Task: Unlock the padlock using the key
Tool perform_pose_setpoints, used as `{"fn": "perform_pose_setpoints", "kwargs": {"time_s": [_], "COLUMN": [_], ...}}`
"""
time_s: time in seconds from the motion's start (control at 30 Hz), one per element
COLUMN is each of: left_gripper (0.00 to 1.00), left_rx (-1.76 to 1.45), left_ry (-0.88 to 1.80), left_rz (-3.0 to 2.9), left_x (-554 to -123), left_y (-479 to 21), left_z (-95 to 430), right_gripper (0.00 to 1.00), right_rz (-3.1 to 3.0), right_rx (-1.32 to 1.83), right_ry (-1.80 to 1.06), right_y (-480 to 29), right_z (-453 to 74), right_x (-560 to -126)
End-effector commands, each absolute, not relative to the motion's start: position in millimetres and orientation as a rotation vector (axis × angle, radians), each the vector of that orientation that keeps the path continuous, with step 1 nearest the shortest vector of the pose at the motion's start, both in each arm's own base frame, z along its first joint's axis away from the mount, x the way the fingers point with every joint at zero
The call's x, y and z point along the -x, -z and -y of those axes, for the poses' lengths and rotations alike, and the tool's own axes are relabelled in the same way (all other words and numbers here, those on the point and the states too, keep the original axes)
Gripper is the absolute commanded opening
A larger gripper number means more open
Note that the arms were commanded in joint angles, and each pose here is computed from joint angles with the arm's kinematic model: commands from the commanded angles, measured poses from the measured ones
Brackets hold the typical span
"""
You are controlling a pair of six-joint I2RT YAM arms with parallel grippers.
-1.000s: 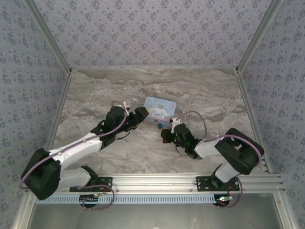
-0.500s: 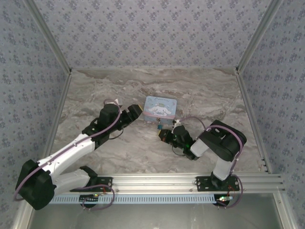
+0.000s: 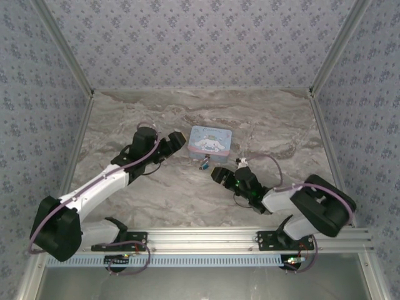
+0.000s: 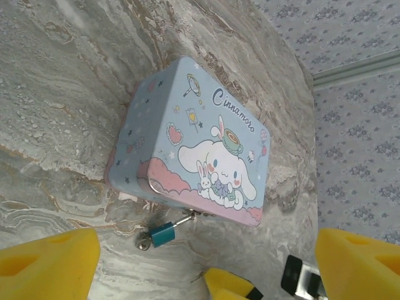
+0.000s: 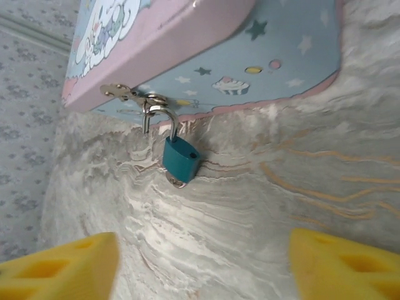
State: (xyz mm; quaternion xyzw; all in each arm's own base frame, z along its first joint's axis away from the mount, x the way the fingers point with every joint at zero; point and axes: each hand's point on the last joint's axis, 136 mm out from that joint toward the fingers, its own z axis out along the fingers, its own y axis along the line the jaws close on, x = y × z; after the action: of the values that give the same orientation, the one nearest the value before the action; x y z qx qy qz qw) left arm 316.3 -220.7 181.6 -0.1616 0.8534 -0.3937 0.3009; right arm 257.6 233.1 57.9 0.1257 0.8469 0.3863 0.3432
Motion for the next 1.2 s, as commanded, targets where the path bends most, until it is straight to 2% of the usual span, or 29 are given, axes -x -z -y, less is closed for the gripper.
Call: {"fn": "perform_pose_setpoints", "kwargs": {"time_s": [0.0, 0.13, 0.4, 0.6, 0.73, 1.17], "left_gripper": [0.91, 0.93, 0.94, 0.89, 0.88, 0.73], "left_rx": [0.337, 0.285, 0.207, 0.132, 0.088, 0.102], "left_ry": [1.060, 1.058, 1.111, 1.205, 1.156, 1.127], "left_rz": [-2.288, -2.338, -2.414, -2.456, -2.530, -2.665], "left_x": [-323, -334, -370, -397, -407, -379], "left_y": [-188, -177, -154, -134, -109, -59], "left_z": [228, 232, 244, 269, 279, 286], "right_gripper": [0.89, 0.99, 0.99, 0.99, 0.99, 1.00], "right_rz": [-2.270, -2.203, -2.175, -2.166, -2.163, -2.168], "right_rx": [-0.175, -0.085, -0.159, -0.144, -0.125, -0.108], "right_ry": [-0.867, -1.022, -1.112, -1.175, -1.190, -1.217], "right_y": [-49, -80, -88, -93, -96, -97], "right_z": [-217, -228, -219, -229, -233, -226], "right_x": [-252, -263, -287, -293, -295, -323]}}
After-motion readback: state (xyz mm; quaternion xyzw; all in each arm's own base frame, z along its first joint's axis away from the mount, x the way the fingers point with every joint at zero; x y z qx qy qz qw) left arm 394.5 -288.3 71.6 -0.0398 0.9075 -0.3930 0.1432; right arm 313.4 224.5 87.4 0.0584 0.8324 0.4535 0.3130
